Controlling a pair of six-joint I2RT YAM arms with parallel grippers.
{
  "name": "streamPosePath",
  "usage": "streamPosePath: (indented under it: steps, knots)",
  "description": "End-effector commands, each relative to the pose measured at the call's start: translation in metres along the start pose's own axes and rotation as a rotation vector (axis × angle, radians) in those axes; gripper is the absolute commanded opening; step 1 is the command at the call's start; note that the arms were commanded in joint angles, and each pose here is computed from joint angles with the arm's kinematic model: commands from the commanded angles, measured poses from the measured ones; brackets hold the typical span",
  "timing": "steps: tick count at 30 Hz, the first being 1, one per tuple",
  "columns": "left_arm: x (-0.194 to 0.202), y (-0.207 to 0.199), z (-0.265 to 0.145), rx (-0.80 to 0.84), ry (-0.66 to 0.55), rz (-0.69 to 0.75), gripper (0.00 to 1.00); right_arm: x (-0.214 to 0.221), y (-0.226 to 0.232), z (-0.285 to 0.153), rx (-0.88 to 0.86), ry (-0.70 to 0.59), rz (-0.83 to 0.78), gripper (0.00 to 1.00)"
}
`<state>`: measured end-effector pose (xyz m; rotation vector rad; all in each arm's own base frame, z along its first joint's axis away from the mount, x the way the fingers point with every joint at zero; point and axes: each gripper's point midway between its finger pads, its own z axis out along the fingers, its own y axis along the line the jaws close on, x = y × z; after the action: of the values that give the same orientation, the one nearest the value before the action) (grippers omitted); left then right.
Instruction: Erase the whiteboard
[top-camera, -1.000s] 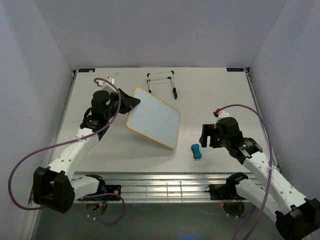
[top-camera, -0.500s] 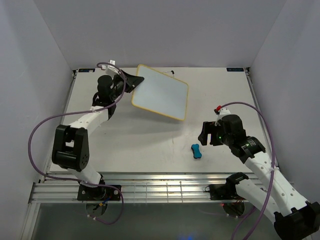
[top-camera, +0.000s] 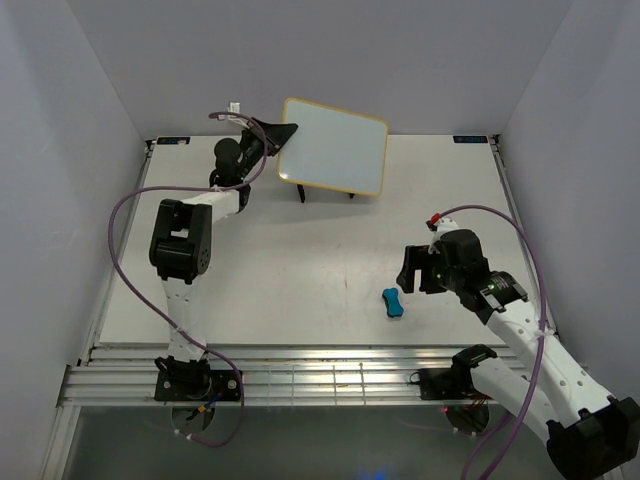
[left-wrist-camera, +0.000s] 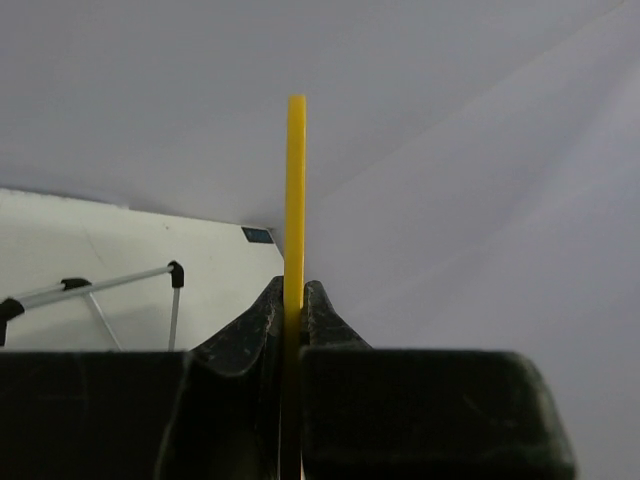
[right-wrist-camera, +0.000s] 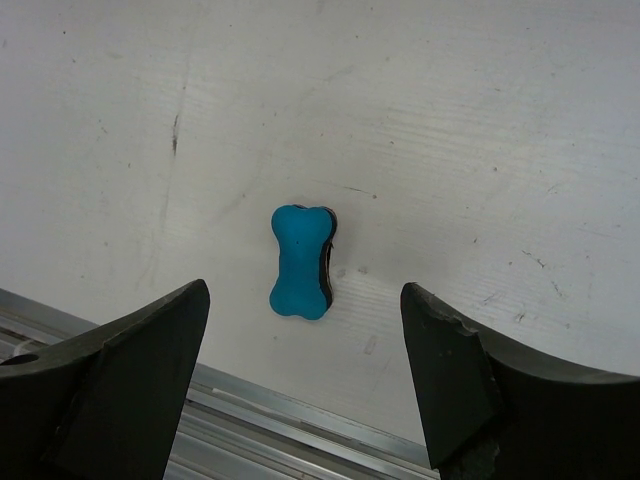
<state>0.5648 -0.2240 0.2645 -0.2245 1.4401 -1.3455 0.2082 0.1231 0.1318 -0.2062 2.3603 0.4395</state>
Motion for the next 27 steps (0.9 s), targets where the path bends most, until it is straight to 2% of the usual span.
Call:
streamPosePath:
  steps: [1,3,9,15,23,27]
  knots:
    - [-0.048,-0.041,0.014,0.196,-0.134,0.045,0.0,0.001,-0.001,0.001,0.006,0.005,0.009,0.83]
    - [-0.056,-0.044,0.016,0.254,-0.16,0.072,0.0,0.002,-0.002,0.003,0.011,0.017,0.011,0.83]
    - [-0.07,-0.01,0.022,0.318,-0.208,0.071,0.0,0.006,-0.011,0.008,0.058,0.039,0.01,0.83]
    - [-0.068,0.002,0.039,0.376,-0.168,0.17,0.0,0.0,-0.009,0.009,0.062,0.046,0.009,0.83]
    - [-0.052,0.023,0.034,0.448,-0.113,0.229,0.0,0.001,-0.01,0.013,0.064,0.073,-0.002,0.82]
    - [-0.044,0.028,0.029,0.471,-0.099,0.211,0.0,0.001,-0.01,0.015,0.066,0.082,-0.008,0.82]
